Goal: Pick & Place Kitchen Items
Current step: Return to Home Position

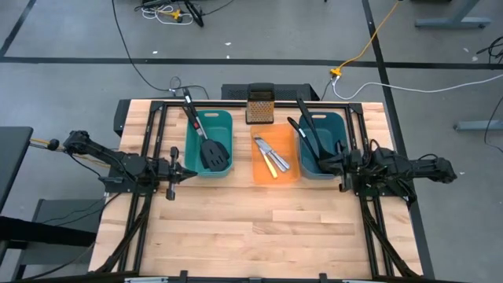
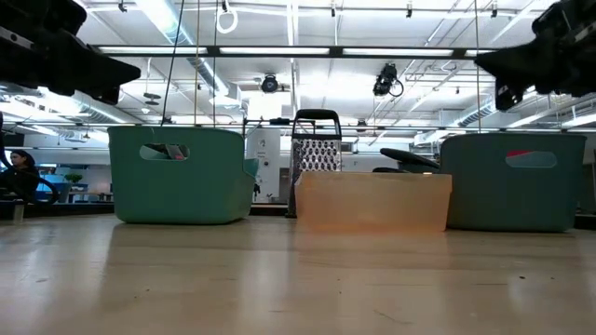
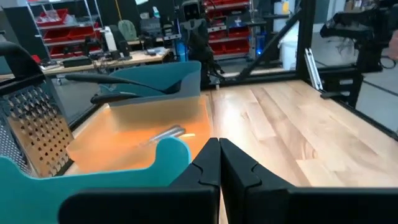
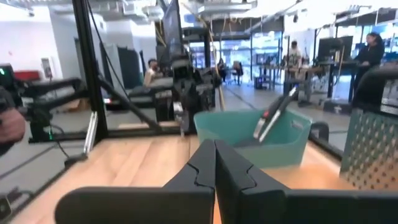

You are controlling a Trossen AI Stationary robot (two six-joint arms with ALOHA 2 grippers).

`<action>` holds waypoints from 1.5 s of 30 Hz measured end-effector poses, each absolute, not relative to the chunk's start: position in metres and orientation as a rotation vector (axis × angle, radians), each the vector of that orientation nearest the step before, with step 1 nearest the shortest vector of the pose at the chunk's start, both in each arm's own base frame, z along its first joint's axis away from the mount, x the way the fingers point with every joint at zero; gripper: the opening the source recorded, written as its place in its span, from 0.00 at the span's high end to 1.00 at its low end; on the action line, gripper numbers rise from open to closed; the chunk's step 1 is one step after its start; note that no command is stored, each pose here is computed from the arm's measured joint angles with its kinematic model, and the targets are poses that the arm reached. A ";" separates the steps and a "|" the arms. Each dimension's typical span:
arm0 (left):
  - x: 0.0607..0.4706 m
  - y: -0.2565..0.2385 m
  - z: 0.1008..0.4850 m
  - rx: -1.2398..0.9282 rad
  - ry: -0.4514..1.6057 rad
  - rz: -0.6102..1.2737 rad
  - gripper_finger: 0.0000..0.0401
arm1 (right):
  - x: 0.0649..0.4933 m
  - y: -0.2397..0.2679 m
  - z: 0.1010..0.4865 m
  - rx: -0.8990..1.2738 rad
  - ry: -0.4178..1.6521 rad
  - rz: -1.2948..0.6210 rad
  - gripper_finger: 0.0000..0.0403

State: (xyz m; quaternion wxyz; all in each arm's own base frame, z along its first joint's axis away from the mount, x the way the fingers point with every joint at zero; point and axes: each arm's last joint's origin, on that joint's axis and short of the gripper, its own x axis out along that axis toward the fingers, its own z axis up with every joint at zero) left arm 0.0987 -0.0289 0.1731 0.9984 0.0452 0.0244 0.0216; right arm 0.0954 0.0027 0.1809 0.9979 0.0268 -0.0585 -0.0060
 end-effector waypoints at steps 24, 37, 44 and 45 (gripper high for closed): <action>0.092 -0.018 0.173 0.090 0.030 -0.094 0.98 | 0.097 0.003 0.172 0.156 -0.054 -0.017 0.98; 0.093 -0.017 0.174 0.065 0.028 -0.061 0.98 | 0.096 0.001 0.172 0.166 -0.057 -0.063 0.97; 0.093 -0.017 0.174 0.059 0.027 -0.061 0.95 | 0.096 0.001 0.172 0.169 -0.057 -0.063 0.97; 0.093 -0.017 0.174 0.058 0.027 -0.060 0.95 | 0.096 0.001 0.172 0.169 -0.057 -0.063 0.97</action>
